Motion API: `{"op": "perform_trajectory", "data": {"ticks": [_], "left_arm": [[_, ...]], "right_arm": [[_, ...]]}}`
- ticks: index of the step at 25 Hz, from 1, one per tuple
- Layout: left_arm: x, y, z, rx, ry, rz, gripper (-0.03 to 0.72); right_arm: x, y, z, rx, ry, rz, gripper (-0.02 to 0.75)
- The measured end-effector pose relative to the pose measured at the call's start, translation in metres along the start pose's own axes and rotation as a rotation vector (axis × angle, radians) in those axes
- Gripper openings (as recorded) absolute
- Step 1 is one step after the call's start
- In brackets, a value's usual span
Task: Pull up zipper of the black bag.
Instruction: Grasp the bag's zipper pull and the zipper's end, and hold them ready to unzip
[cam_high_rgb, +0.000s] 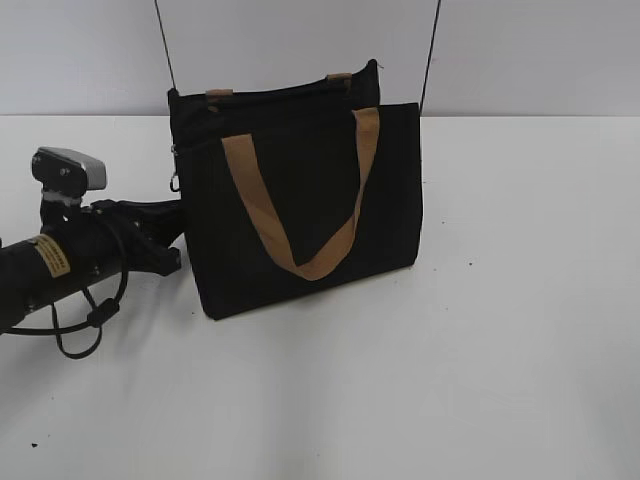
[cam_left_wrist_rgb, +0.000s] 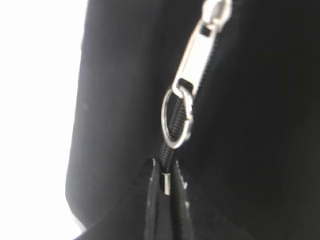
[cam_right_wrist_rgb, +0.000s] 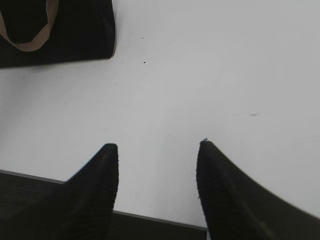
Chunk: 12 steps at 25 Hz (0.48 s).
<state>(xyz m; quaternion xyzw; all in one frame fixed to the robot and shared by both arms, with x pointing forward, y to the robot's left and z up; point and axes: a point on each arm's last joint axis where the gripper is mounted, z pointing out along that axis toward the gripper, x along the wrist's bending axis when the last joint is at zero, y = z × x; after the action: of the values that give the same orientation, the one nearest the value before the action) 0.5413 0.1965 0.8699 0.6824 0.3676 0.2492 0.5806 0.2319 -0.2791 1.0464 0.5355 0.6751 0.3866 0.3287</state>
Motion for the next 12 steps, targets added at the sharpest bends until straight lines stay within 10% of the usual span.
{"op": "perform_trajectory", "data": {"ticks": [12], "left_arm": [[0.008,0.018,-0.019,0.019,0.178,-0.052,0.035]], "right_arm": [[0.0,0.0,0.0,0.0,0.0,0.0,0.391]]}}
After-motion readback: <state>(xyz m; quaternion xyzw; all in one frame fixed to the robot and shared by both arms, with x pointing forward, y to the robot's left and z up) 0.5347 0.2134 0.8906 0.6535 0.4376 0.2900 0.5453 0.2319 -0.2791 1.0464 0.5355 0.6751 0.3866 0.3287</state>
